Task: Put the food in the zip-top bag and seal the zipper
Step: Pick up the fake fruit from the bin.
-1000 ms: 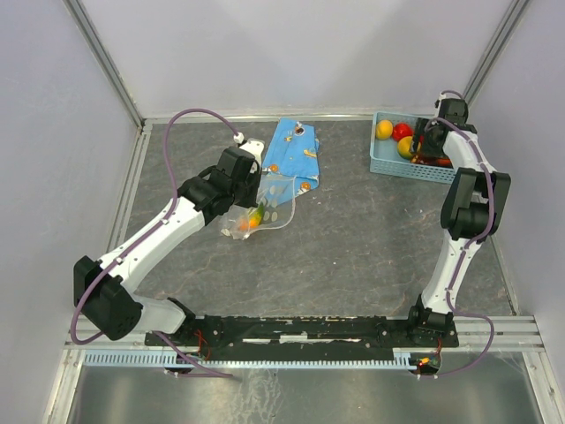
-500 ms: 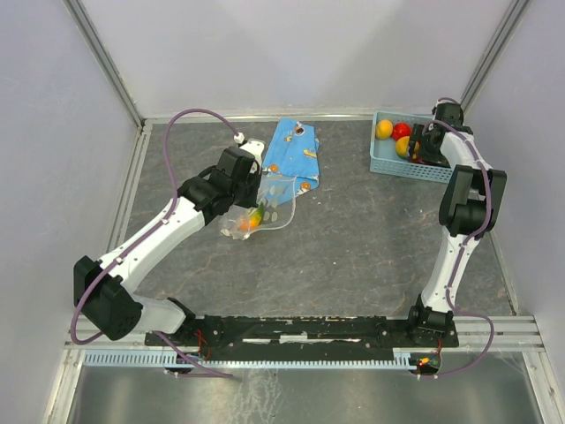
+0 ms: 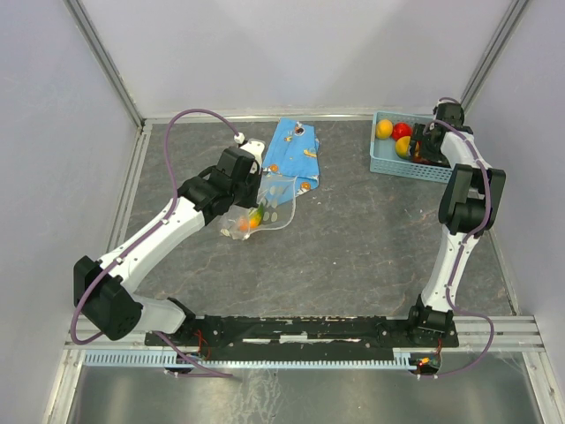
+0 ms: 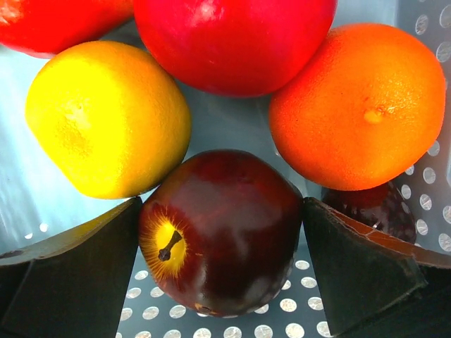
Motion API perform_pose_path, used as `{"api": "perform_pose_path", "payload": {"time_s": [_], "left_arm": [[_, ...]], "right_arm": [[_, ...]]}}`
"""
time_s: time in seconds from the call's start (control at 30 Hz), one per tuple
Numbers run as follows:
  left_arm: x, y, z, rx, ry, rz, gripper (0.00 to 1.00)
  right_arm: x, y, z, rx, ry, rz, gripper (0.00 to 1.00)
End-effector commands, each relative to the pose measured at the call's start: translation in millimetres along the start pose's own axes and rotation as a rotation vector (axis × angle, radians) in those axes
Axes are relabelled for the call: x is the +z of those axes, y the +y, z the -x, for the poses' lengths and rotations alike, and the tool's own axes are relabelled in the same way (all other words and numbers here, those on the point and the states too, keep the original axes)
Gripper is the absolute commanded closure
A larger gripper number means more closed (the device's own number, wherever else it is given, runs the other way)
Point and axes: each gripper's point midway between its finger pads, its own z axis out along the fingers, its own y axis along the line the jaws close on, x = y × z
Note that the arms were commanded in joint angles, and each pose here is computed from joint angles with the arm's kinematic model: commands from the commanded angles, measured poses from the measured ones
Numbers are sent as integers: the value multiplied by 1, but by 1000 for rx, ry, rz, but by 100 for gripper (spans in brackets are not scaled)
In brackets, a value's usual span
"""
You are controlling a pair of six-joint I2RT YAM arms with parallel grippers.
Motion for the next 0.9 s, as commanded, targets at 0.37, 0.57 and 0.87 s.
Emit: {"api": "perform_pose_path", "payload": {"time_s": [0.37, 0.57, 0.87], "left_arm": [[-5, 2, 15, 29, -57, -5, 97], [-6, 2, 16, 27, -60, -6, 97], [-8, 1, 17, 25, -65, -11, 97]], "right_arm": [[9, 5, -1, 0, 10, 17, 11], [-17, 11, 18, 14, -56, 54, 24], [-61, 15, 48, 30, -159, 80, 29]]}}
